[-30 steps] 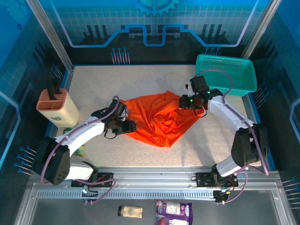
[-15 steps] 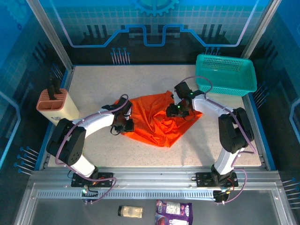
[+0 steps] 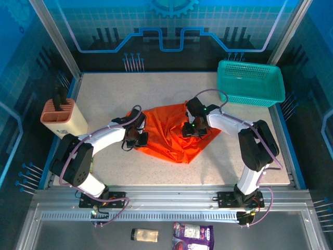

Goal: Fold the inside-out t-shirt

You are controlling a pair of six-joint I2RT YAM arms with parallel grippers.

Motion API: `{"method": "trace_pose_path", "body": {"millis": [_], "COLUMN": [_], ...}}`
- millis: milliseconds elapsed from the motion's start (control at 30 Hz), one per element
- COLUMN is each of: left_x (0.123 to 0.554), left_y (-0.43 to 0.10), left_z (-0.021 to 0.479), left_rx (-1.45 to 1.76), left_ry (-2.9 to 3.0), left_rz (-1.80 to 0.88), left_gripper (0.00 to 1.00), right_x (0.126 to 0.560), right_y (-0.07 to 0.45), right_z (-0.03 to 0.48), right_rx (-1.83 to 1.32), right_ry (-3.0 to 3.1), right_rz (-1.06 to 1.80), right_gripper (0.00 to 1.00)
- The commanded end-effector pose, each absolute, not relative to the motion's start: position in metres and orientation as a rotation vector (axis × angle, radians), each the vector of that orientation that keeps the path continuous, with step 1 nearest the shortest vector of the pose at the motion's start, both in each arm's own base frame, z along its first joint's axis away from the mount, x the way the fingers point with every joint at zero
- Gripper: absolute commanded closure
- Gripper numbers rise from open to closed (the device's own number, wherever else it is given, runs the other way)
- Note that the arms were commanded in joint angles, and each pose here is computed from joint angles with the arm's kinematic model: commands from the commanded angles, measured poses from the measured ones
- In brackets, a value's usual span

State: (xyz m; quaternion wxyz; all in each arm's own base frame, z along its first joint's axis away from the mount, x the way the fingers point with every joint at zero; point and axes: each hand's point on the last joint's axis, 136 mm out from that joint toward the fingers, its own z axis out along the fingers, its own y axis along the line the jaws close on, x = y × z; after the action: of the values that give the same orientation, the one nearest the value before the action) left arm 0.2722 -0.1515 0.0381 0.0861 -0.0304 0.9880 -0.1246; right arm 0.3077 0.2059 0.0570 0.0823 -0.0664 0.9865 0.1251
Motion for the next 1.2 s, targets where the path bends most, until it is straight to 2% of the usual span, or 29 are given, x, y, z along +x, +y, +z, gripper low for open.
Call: {"method": "trace_pose_path", "body": {"millis": [0, 267, 367, 533, 567, 667, 867, 900, 1167], "left_x": [0.27, 0.273, 0.273, 0.281, 0.283, 0.289, 0.292, 0.291, 0.287], "left_y": [-0.148, -0.147, -0.146, -0.143, -0.142, -0.138, -0.138, -0.138, -0.139], "left_z": [0.042, 0.047, 0.049, 0.06, 0.063, 0.073, 0.083, 0.082, 0.077], "left_rx": [-0.101, -0.11, -0.123, -0.177, -0.186, -0.204, -0.2, -0.201, -0.209], "left_ry": [2.931, 2.914, 2.902, 2.854, 2.843, 2.809, 2.793, 2.796, 2.803], "left_rz": [-0.354, -0.362, -0.369, -0.444, -0.457, -0.481, -0.522, -0.525, -0.541], "left_gripper": [1.0, 1.0, 1.0, 1.0, 1.0, 1.0, 1.0, 1.0, 1.0], "right_x": [0.291, 0.286, 0.288, 0.296, 0.298, 0.303, 0.296, 0.294, 0.297], "right_y": [0.2, 0.222, 0.223, 0.218, 0.216, 0.207, 0.194, 0.195, 0.202], "right_z": [0.056, 0.033, 0.032, 0.05, 0.056, 0.07, 0.063, 0.059, 0.031], "right_rx": [-0.148, -0.104, -0.088, -0.085, -0.083, -0.071, -0.015, -0.004, 0.047], "right_ry": [2.967, 3.0, 2.996, 2.94, 2.926, 2.89, 2.962, 2.976, 3.027], "right_rz": [0.33, 0.445, 0.442, 0.415, 0.411, 0.387, 0.305, 0.3, 0.282], "right_gripper": [0.56, 0.58, 0.71, 0.99, 1.0, 1.0, 0.66, 0.64, 0.63]}}
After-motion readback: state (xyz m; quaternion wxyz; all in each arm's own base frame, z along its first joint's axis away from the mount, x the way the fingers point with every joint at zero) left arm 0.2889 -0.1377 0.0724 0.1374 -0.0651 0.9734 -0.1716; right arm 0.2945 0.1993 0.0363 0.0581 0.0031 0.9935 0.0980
